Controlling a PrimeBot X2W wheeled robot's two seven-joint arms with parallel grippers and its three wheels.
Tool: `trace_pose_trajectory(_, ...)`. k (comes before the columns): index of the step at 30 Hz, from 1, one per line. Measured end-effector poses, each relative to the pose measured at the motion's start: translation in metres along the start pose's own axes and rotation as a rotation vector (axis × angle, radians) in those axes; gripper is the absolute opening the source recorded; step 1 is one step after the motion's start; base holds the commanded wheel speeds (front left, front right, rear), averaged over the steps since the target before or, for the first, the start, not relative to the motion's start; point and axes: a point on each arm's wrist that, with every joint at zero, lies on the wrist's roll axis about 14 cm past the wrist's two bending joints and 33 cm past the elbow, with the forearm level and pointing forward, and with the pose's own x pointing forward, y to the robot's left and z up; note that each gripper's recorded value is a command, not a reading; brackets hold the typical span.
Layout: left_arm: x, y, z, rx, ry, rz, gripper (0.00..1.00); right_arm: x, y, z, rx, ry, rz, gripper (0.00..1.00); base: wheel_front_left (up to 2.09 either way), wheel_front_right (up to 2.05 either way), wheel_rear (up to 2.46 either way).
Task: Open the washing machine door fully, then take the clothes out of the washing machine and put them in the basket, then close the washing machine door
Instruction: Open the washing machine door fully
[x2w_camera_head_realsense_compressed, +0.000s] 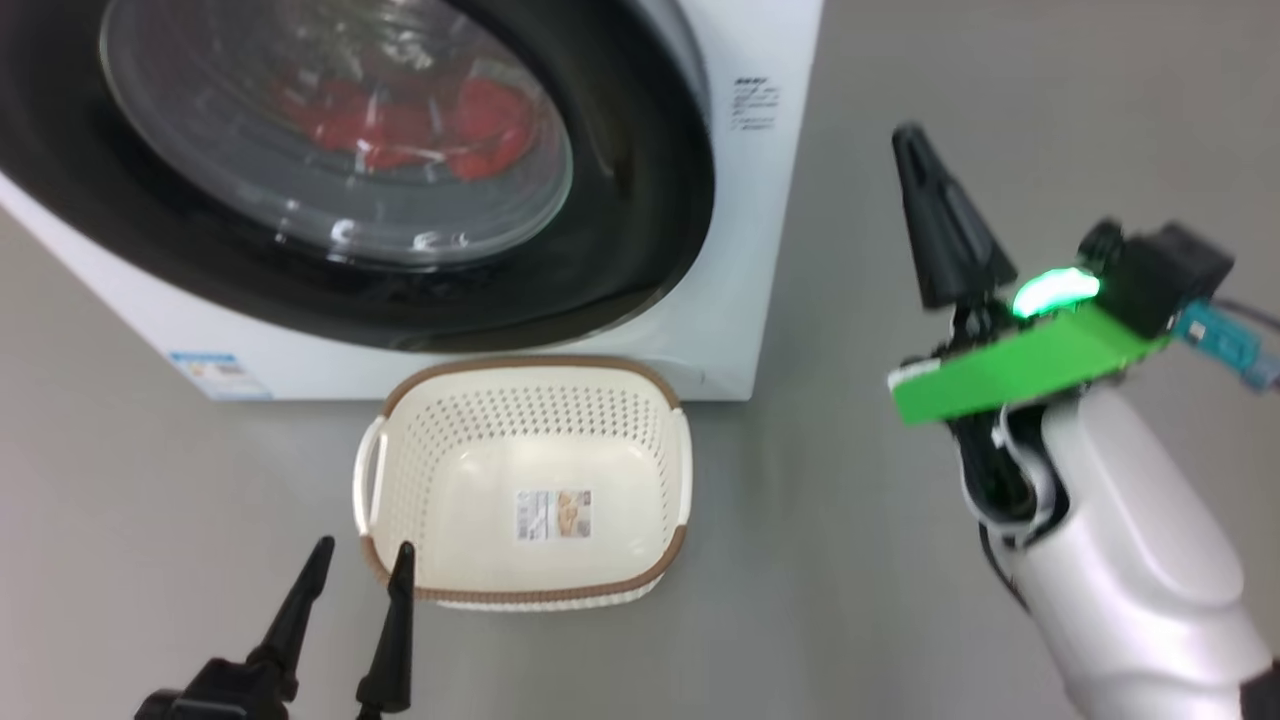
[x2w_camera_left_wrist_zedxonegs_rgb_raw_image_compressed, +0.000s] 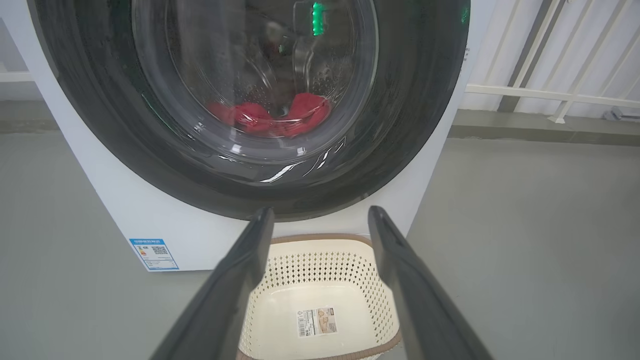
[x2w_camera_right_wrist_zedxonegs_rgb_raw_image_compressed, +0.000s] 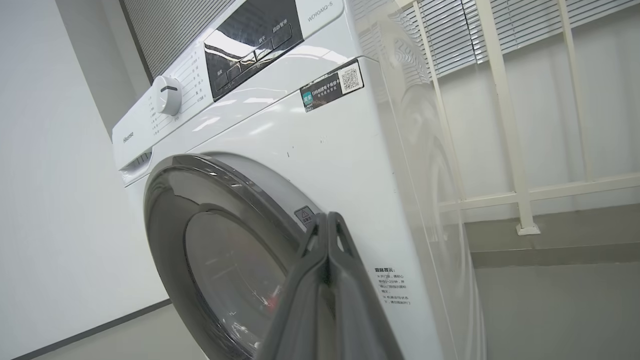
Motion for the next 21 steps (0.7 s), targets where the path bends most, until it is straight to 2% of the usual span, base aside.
trace_pose_trajectory(4, 0.006, 0.003, -0.003, -0.012, 0.008, 0.01, 1.0, 0.025, 0.0, -0.011, 0.067, 0.023, 0.024, 0.0, 0.0, 0.0, 0.0)
trace_pose_trajectory(12, 0.018, 0.011, -0.01, -0.015, 0.032, 0.027, 1.0, 0.07, 0.0, -0.038, 0.285, 0.116, 0.063, 0.0, 0.0, 0.0, 0.0)
trace_pose_trajectory(21, 0.02, 0.024, -0.024, -0.006, 0.078, 0.056, 1.0, 0.1, 0.012, -0.071, 0.489, 0.331, 0.134, 0.0, 0.0, 0.0, 0.0)
